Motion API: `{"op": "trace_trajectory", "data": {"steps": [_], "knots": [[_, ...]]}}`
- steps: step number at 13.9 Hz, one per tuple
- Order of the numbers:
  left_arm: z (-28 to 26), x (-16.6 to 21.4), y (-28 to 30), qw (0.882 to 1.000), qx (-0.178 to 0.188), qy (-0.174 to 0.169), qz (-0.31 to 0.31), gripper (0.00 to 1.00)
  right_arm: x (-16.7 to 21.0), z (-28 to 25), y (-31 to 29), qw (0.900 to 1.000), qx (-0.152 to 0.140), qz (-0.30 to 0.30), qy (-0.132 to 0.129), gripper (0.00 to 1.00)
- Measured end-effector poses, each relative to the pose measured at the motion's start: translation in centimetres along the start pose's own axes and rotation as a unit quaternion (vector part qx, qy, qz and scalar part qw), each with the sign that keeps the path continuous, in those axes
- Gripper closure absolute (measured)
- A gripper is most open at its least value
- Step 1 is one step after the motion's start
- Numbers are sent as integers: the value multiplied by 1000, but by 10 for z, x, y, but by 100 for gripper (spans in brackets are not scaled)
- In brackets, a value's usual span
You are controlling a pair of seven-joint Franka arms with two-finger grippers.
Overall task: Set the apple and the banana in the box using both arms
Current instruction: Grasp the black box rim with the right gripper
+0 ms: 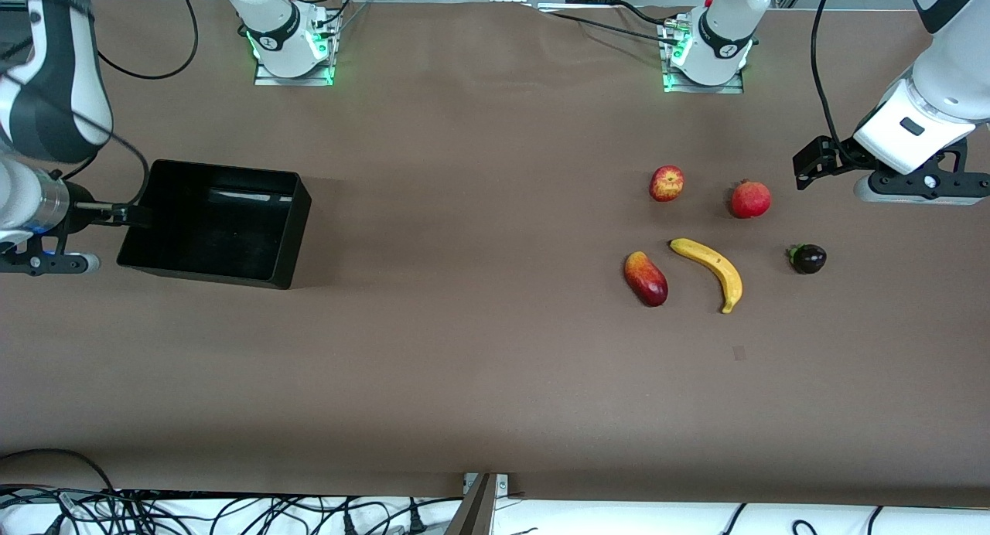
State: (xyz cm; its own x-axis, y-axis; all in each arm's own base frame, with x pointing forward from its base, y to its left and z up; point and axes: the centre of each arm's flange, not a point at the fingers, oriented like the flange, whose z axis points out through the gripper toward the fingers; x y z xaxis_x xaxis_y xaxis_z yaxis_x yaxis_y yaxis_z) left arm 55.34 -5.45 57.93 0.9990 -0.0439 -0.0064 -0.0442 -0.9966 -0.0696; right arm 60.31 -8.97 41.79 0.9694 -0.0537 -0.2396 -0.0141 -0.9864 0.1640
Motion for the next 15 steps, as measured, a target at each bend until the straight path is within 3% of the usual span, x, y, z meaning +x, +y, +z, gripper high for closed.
{"op": "trace_trajectory", "data": {"steps": [6, 12, 13, 15], "knots": [[0, 0, 0, 1000, 0, 0, 0, 0, -28, 140, 72, 1000, 6, 29, 2, 0], [2, 1, 0, 1000, 0, -1, 0, 0, -66, 207, 110, 999, 18, 44, -1, 1], [2, 1, 0, 1000, 0, -2, 0, 0, -68, 210, 113, 999, 20, 45, -2, 4], [2, 1, 0, 1000, 0, -2, 0, 0, -70, 213, 111, 999, 27, 45, -4, 28]]}}
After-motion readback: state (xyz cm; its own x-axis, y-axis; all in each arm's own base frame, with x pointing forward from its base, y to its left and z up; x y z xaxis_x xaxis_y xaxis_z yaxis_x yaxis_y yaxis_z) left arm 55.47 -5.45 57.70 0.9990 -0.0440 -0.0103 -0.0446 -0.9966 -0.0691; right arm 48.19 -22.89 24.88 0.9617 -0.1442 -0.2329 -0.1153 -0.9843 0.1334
